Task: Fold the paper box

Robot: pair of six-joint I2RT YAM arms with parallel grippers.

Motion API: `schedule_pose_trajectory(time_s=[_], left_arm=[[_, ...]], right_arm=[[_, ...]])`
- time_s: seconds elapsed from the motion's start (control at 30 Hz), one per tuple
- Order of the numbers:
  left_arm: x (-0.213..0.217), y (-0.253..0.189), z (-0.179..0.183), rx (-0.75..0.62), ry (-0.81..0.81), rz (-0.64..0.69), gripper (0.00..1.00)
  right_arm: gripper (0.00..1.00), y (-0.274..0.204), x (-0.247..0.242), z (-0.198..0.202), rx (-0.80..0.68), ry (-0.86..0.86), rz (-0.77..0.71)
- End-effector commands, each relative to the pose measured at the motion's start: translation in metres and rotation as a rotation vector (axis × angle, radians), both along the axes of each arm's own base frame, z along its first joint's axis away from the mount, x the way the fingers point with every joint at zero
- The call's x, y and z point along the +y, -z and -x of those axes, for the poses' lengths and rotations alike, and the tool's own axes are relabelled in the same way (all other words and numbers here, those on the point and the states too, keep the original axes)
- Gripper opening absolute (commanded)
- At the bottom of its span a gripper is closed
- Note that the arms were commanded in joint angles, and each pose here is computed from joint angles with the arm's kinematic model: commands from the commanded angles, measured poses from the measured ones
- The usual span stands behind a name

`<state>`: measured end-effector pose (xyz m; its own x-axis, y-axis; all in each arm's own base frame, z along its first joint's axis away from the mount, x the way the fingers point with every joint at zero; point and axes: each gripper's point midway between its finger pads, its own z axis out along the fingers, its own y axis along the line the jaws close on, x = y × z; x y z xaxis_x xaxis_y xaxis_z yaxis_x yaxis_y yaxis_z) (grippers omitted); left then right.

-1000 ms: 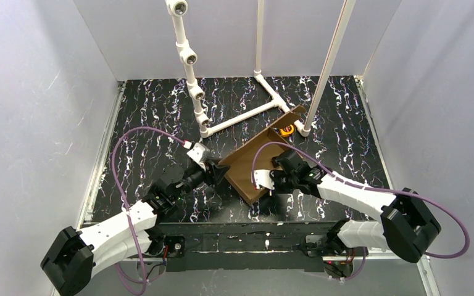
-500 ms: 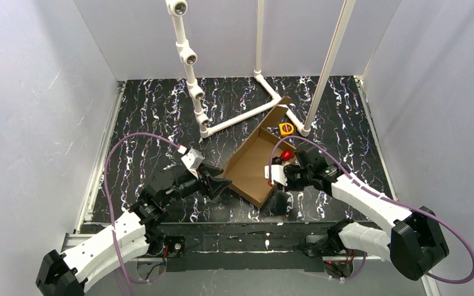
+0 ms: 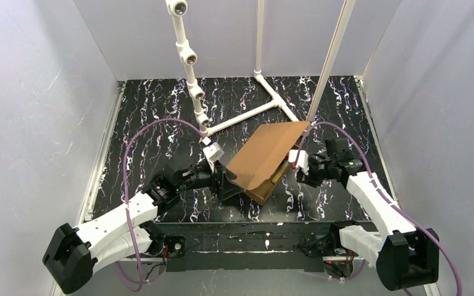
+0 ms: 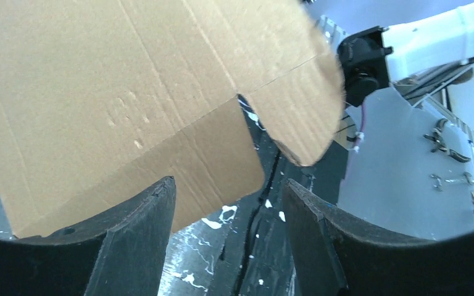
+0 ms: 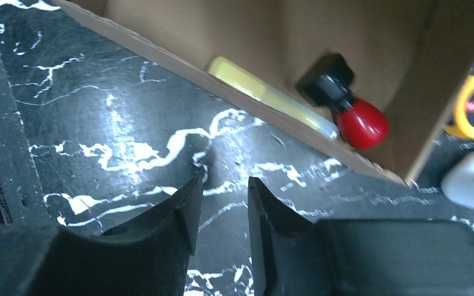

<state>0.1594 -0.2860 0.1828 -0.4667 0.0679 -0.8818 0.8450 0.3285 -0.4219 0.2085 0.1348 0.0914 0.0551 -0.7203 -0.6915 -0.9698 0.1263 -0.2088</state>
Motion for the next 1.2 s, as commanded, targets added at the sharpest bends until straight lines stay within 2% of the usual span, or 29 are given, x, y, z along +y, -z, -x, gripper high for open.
schedule_pose_trajectory(time_s=[0.0,0.17,0.3,0.4,0.5,0.67,0.8,0.97,1.1,1.17], left_arm=[[0.005,-0.024,0.019,-0.028,0.056,0.069,0.63],[0.027,-0.025,0.01,-0.09,-0.09,0.086,0.71],[0.036,-0.009,-0.004,-0.05,-0.2,0.051,0.73],[0.039,0.003,-0.003,-0.042,-0.209,0.027,0.76],[0.045,0.01,-0.003,-0.119,-0.21,0.007,0.85],[0.056,-0.014,-0.011,-0.323,-0.25,0.018,0.98],[0.051,-0.015,-0.009,-0.347,-0.206,0.004,0.98],[0.045,0.004,-0.014,-0.375,-0.187,-0.082,0.98],[0.048,0.017,-0.029,-0.468,-0.201,-0.179,0.98],[0.043,0.011,-0.03,-0.482,-0.18,-0.168,0.98]], right_arm=[[0.43,-0.036,-0.004,-0.001,-0.001,0.01,-0.14],[0.44,-0.04,-0.002,-0.011,0.066,0.096,-0.216],[0.44,-0.046,0.003,-0.035,0.091,0.192,-0.288],[0.44,-0.06,0.009,-0.042,0.075,0.191,-0.333],[0.49,-0.081,0.019,-0.04,0.064,0.129,-0.39],[0.51,-0.112,0.031,-0.051,0.06,0.085,-0.475],[0.51,-0.131,0.036,-0.066,0.041,0.082,-0.502],[0.52,-0.151,0.043,-0.081,-0.014,0.072,-0.487],[0.57,-0.164,0.038,-0.099,-0.086,0.088,-0.432],[0.6,-0.169,0.034,-0.107,-0.11,0.093,-0.396]])
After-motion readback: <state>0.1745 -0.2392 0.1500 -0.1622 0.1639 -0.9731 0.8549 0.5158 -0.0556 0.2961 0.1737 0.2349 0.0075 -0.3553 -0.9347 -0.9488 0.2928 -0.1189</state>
